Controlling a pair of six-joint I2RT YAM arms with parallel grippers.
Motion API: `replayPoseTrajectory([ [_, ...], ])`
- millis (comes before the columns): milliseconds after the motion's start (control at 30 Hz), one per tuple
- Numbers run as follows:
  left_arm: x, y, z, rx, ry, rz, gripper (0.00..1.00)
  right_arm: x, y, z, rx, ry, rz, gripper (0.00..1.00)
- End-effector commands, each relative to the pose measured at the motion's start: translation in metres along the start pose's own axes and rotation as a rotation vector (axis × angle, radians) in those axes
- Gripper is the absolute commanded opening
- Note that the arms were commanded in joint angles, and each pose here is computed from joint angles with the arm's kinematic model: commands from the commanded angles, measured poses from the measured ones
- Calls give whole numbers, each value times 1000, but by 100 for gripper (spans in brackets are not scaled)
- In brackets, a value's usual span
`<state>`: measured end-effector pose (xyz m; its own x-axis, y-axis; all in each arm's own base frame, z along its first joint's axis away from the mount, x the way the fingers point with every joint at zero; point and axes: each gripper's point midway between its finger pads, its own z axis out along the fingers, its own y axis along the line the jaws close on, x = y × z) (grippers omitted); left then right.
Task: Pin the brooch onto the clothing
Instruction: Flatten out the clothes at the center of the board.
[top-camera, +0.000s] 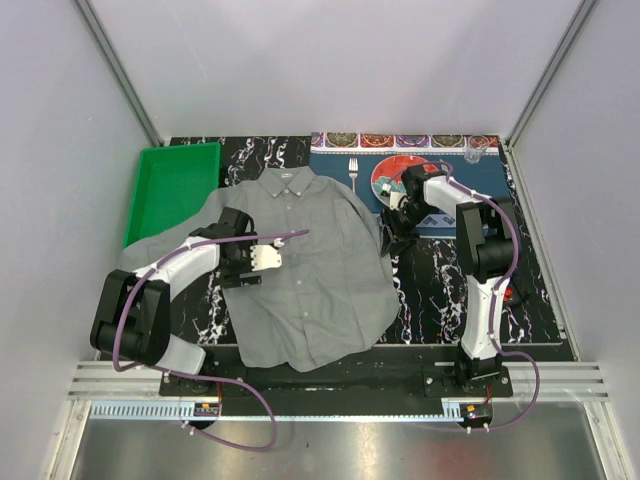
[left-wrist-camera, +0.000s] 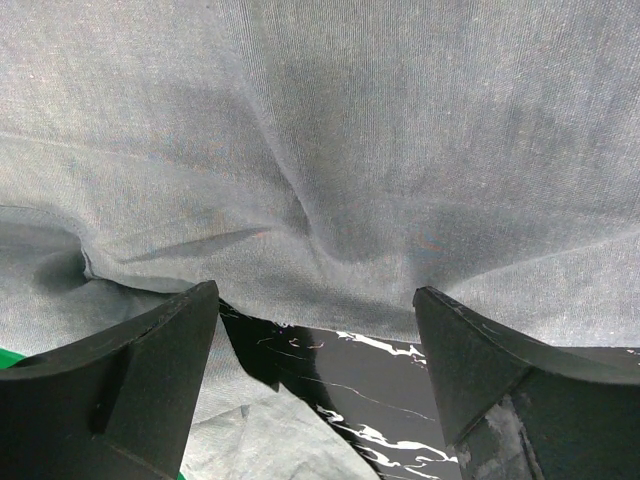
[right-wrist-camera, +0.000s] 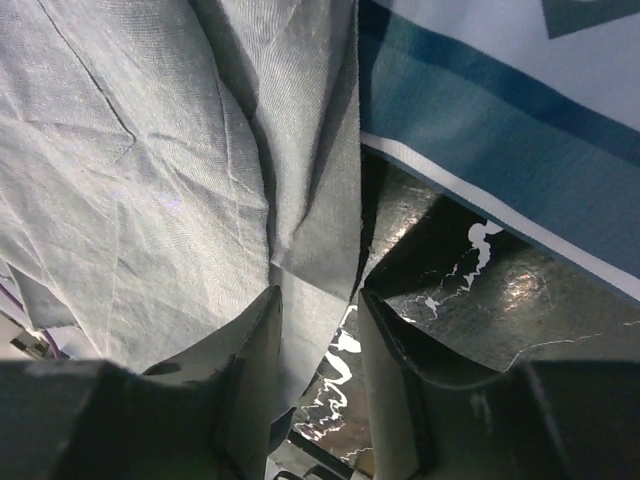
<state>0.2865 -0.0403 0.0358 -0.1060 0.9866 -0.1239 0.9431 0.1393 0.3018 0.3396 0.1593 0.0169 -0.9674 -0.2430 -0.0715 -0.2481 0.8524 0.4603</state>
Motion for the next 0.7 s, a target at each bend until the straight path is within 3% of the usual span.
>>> replayPoseTrajectory([
  [0,-5,9,1,-29,-22,-18,85,-9,0,11,3,-23,15,35],
  [67,-3,7,2,-31,-19,-17,85,-13,4,6,3,-35,18,19],
  [100,-3,7,2,-32,-21,-17,85,-14,5,2,2,-40,18,2],
  [133,-3,7,2,-32,-21,-17,85,-20,8,-7,1,-59,4,0],
  [200,-2,5,3,-30,-20,-17,85,-25,15,-32,8,-98,-17,0],
  [433,1,-2,6,-20,-16,-18,85,-55,67,-159,19,-409,-154,0],
  [667,10,-1,11,-27,20,-30,85,-54,107,-199,-88,-475,-208,0],
])
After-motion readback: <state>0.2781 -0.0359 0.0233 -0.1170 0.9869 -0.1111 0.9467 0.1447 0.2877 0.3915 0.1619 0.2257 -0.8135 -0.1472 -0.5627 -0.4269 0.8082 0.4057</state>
